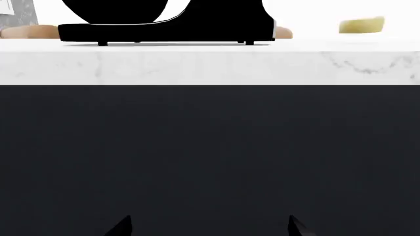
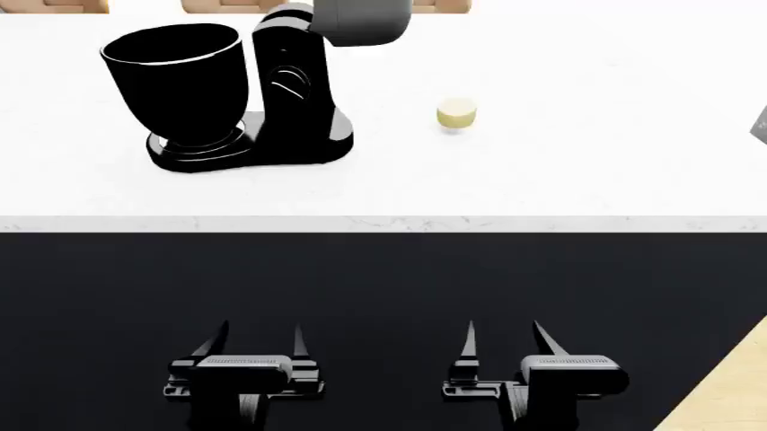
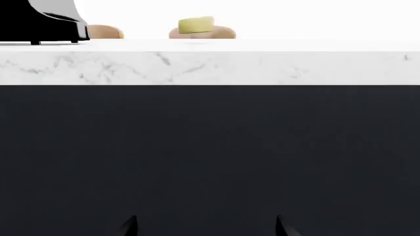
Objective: Place the cheese in the stand mixer bowl.
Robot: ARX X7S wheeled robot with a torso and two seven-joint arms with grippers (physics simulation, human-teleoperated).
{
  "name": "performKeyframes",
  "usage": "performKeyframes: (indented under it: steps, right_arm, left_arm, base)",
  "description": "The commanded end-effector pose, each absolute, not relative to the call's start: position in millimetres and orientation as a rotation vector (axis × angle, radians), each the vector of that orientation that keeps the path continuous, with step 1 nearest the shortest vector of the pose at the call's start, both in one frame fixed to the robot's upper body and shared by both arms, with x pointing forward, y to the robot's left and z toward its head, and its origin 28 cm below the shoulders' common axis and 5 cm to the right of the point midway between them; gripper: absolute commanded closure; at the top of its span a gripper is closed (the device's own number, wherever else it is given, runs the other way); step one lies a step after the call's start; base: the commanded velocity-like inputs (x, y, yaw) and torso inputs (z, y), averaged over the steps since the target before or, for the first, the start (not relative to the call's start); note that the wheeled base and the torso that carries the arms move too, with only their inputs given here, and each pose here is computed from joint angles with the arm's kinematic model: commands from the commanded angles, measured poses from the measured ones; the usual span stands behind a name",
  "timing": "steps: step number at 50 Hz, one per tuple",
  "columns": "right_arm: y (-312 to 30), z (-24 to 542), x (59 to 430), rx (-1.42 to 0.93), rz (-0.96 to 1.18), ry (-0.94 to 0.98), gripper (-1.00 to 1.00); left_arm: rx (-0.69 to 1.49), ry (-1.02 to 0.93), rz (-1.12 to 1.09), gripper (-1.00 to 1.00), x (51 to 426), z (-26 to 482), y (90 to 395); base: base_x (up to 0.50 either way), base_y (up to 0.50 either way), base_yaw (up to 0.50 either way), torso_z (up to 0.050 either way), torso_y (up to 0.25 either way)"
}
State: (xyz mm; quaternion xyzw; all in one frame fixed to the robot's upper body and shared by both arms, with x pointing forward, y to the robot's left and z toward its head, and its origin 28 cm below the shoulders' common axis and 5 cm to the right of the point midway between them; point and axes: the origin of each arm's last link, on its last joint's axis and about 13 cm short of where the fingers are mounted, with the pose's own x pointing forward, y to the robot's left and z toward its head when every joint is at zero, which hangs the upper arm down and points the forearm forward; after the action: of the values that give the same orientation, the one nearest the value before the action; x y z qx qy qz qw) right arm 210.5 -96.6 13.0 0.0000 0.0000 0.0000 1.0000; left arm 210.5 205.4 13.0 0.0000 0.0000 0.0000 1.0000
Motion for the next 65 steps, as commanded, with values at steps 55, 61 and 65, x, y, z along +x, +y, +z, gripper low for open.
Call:
performKeyframes:
  steps: [55, 61, 65]
  right_arm:
    - [-118.5, 259.2, 304.8, -0.286, 0.032, -0.158, -1.0]
    - [-116.8, 254.2, 324.7, -0.255, 0.048, -0.122, -1.0]
    - [-117.2, 251.4, 337.7, -0.276, 0.043, -0.116, -1.0]
  left_arm:
    - [0.151, -0.45, 0.353, -1.0, 80.6, 165.0, 286.5]
    - [0.145, -0.445, 0.344, -1.0, 80.4, 164.9, 285.8]
    - [0.149, -0.448, 0.362, -1.0, 80.1, 165.1, 289.2]
  base:
    - [0.0, 0.0, 0.0, 0.0, 0.0]
    - [0.0, 0.0, 0.0, 0.0, 0.0]
    - [0.0, 0.0, 0.0, 0.0, 0.0]
